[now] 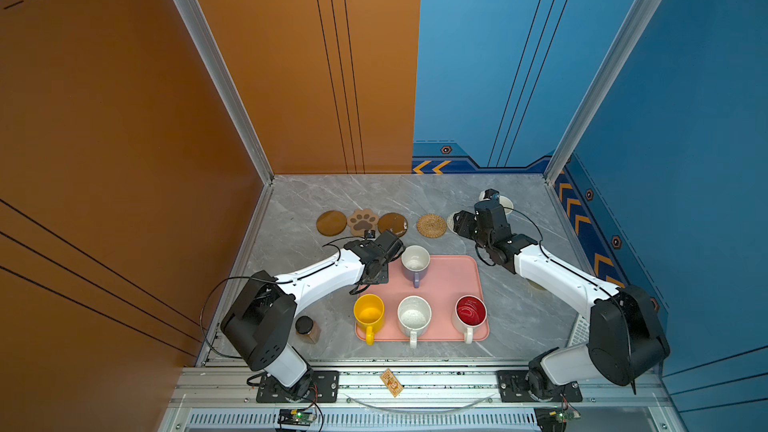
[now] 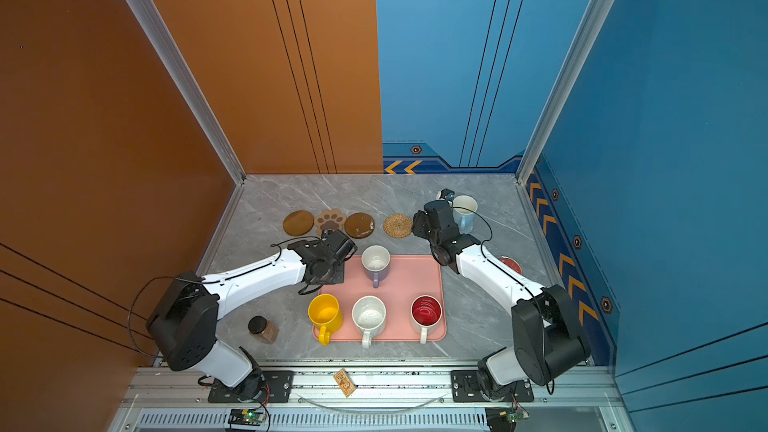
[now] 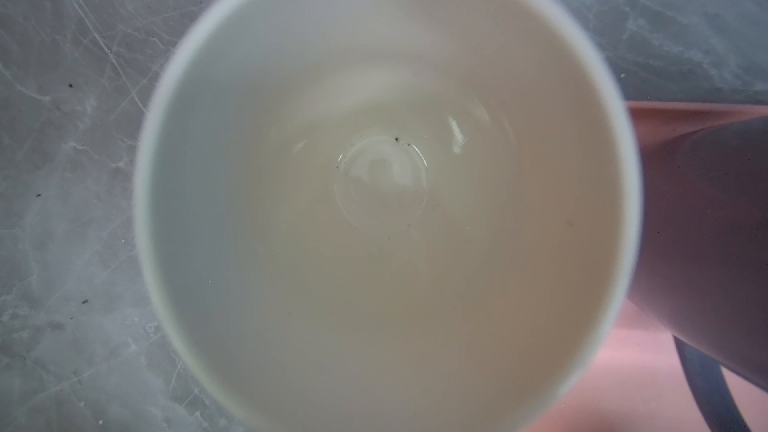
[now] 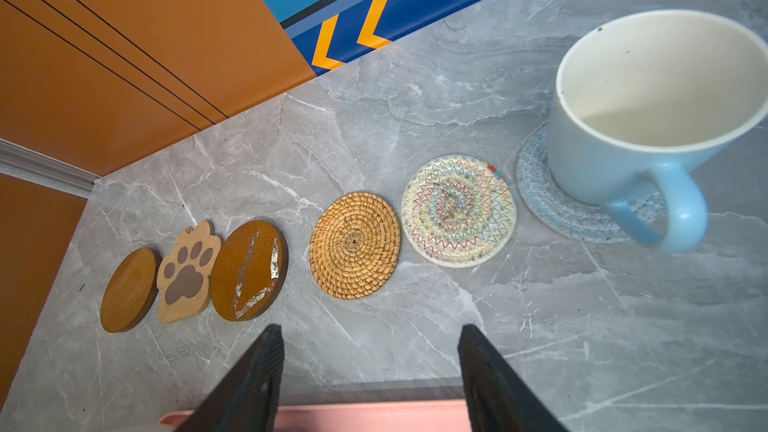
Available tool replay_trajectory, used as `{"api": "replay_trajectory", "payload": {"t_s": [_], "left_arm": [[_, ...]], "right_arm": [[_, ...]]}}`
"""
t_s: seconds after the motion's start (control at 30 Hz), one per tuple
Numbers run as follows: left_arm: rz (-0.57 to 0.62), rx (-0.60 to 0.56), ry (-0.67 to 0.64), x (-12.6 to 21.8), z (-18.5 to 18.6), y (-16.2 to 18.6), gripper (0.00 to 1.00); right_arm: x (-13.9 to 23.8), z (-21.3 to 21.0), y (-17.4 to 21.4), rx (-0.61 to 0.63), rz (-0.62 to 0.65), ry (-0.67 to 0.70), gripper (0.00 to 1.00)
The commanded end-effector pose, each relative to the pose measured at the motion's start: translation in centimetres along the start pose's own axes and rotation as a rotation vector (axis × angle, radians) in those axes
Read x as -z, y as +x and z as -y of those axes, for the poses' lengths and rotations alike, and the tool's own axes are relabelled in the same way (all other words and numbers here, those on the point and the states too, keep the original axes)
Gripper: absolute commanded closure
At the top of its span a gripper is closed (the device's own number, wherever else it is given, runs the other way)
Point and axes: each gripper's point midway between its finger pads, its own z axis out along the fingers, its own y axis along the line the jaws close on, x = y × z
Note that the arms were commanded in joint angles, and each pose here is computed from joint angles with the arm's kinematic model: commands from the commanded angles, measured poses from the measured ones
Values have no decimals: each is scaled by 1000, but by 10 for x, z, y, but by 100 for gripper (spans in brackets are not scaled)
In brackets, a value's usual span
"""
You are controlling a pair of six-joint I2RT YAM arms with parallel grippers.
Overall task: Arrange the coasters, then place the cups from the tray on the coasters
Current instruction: 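Lift the white mug with the left gripper toward the round wooden coaster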
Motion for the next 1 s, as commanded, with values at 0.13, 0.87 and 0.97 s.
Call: {"api": "replay_trajectory", "payload": {"t_s": [0.13,0.87,0.97], "left_arm": [[13,-5,7,8,-1,0,100],[78,13,90,30,8,-21,100],[83,22,90,30,5,-27,100]], "right_arm": [[3,2,1,-9,1,-5,35],[1,-1,0,-10,0,-13,36],[0,-1,0,-8,-2,-15,36]]}}
